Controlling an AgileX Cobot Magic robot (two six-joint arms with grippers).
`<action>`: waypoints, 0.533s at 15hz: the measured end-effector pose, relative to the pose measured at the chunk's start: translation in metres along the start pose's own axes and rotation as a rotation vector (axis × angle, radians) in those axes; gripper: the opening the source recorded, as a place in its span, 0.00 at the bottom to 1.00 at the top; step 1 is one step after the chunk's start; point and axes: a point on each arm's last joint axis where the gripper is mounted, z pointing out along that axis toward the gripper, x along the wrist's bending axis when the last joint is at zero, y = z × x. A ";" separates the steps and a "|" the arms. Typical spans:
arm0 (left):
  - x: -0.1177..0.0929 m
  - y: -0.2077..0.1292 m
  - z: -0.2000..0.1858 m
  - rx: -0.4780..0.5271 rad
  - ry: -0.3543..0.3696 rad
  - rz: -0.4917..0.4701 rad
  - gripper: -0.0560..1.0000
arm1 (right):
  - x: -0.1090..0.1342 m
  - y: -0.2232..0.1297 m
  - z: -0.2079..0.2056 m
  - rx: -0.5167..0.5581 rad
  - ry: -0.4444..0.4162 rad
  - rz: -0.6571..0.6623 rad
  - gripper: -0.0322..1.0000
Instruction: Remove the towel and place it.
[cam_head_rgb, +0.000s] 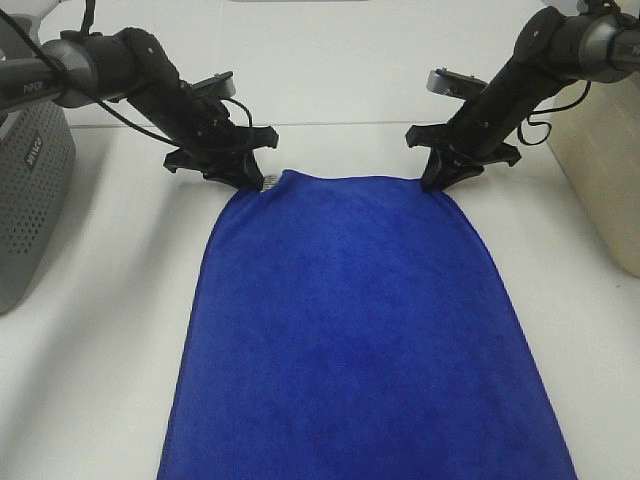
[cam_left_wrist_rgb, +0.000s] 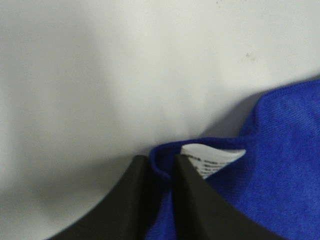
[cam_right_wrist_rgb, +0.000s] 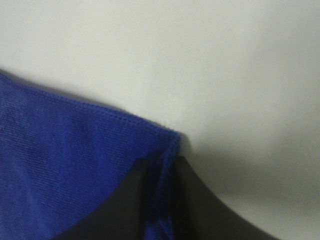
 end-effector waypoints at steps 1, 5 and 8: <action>0.001 0.001 0.000 -0.008 0.004 0.014 0.08 | -0.001 0.000 0.000 -0.005 -0.011 -0.005 0.10; 0.002 0.004 0.001 -0.045 0.015 0.037 0.05 | -0.003 0.004 0.000 -0.046 -0.029 -0.008 0.04; -0.002 0.016 -0.006 -0.105 0.024 0.125 0.05 | -0.006 0.016 -0.003 -0.116 -0.073 -0.048 0.04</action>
